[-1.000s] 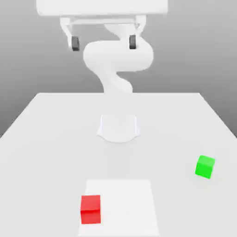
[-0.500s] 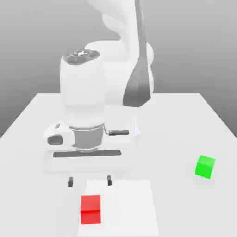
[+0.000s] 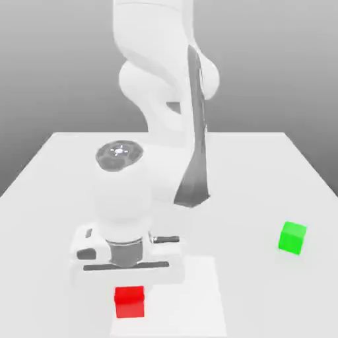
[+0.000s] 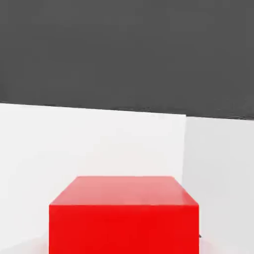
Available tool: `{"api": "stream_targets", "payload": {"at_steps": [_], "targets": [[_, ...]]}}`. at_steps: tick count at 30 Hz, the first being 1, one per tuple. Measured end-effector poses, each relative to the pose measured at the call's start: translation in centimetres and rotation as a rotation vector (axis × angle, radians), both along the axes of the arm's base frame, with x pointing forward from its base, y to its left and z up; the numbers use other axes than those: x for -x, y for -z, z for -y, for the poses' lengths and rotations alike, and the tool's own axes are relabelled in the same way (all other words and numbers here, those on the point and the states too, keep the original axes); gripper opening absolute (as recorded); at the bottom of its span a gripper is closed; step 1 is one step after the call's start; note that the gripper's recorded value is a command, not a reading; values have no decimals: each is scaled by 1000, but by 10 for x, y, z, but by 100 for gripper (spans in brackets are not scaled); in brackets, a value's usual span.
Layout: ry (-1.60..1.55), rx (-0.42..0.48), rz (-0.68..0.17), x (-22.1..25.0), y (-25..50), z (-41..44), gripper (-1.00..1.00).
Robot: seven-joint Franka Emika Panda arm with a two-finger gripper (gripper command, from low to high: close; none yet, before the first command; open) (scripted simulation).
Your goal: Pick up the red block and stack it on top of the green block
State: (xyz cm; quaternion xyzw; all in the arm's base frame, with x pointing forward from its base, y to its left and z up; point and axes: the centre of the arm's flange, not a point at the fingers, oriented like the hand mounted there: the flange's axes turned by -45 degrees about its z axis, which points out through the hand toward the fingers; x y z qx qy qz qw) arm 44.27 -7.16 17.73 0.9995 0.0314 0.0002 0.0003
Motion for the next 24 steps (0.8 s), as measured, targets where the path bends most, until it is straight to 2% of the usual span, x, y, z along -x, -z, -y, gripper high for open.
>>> {"api": "stream_targets", "payload": {"at_steps": [3, 7, 10, 13, 17, 23, 24], "targets": [[-12, -6, -1, 1, -30, -16, -100], [-127, -27, -4, 16, -43, -128, -100], [-256, -35, -10, 58, -53, -234, -100], [-343, -29, -12, 112, -61, -304, -100], [-400, -8, -4, 179, -67, -356, -100], [-410, 0, 1, 193, -17, -365, -100], [-410, 0, 1, 194, -8, -365, 100]]}}
